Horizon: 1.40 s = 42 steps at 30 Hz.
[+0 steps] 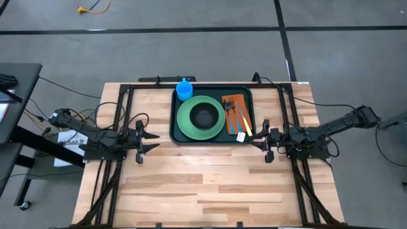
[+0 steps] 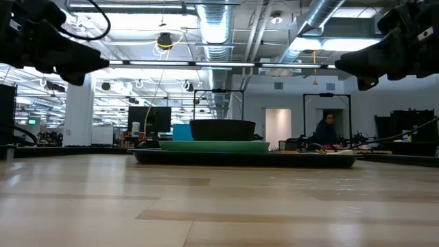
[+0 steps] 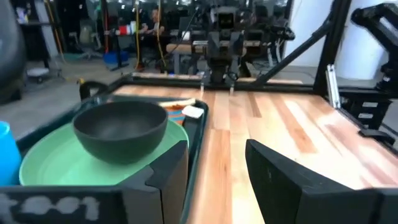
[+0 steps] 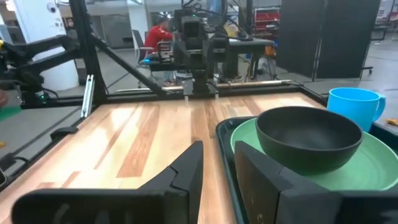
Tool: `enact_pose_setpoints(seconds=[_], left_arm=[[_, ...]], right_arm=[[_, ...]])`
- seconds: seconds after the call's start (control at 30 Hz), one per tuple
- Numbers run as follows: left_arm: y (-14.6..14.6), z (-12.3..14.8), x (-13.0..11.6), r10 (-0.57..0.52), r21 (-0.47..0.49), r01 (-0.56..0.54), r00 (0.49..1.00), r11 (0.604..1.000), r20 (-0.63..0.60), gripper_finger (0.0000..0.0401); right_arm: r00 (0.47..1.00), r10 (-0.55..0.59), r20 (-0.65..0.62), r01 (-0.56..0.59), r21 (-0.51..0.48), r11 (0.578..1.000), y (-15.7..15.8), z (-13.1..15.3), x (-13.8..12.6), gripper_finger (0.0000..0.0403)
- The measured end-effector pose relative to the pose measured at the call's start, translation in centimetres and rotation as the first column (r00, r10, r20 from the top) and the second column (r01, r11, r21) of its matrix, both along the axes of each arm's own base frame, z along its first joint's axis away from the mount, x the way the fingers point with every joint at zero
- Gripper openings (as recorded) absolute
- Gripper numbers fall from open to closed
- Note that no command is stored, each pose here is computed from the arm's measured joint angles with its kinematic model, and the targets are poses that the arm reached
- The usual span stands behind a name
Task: Set up tray
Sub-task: Return to Home Position
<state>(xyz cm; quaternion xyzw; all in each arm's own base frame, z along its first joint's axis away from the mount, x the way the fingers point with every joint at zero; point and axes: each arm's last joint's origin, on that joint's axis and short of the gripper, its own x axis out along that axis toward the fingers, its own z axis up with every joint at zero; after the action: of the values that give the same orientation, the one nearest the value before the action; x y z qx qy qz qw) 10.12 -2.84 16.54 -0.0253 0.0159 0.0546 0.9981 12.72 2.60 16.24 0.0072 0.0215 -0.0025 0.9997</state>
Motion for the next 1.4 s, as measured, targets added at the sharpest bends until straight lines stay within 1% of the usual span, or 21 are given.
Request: enact_pose_setpoints(seconds=[0.1,0.17,0.27,0.37,0.53,0.67,0.73,1.1,1.27,1.4], left_arm=[[0.01,0.04,-0.03,0.001,0.022,-0.001,1.0,1.0,0.002,0.0152],[0.02,-0.22,-0.03,0.001,0.033,0.0,1.0,0.999,-0.023,0.0152],[0.02,-0.26,-0.04,0.001,0.031,0.0,1.0,1.0,-0.026,0.0152],[-0.04,-0.27,-0.03,-0.02,0.015,0.02,0.999,1.0,-0.026,0.0152],[-0.09,-0.29,-0.03,-0.037,0.022,0.038,0.999,0.999,-0.03,0.0152],[-0.09,-0.3,-0.03,-0.037,0.028,0.038,0.999,0.999,-0.031,0.0152],[-0.09,-0.31,-0.03,-0.037,0.028,0.038,0.999,0.999,-0.032,0.0152],[-0.09,-0.34,-0.03,-0.037,0.041,0.039,0.999,0.998,-0.035,0.0152],[-0.09,-0.34,-0.03,-0.037,0.029,0.038,0.999,0.999,-0.034,0.0152],[-0.09,-0.35,-0.03,-0.038,0.044,0.039,0.999,0.998,-0.036,0.0152]], right_arm=[[1.0,-0.008,0.0,0.008,0.006,1.0,-0.1,0.0,0.02,0.0086],[1.0,-0.015,-0.002,0.015,-0.019,1.0,-0.2,-0.03,0.04,0.0086],[0.999,-0.023,-0.023,0.022,-0.055,0.998,-0.33,-0.23,0.05,0.0086],[0.999,-0.024,-0.032,0.022,-0.059,0.998,-0.34,-0.33,0.04,0.0086],[0.999,-0.024,-0.031,0.022,-0.058,0.998,-0.34,-0.32,0.04,0.0086],[0.999,-0.027,-0.031,0.028,0.029,0.999,-0.34,-0.33,0.04,0.0086],[0.999,-0.028,-0.031,0.03,0.05,0.998,-0.34,-0.33,0.04,0.0086],[0.999,-0.028,-0.031,0.029,0.044,0.999,-0.34,-0.36,0.03,0.0086],[0.999,-0.028,-0.031,0.029,0.044,0.999,-0.34,-0.36,0.03,0.0086],[0.999,-0.028,-0.031,0.029,0.044,0.999,-0.34,-0.36,0.03,0.0086]])
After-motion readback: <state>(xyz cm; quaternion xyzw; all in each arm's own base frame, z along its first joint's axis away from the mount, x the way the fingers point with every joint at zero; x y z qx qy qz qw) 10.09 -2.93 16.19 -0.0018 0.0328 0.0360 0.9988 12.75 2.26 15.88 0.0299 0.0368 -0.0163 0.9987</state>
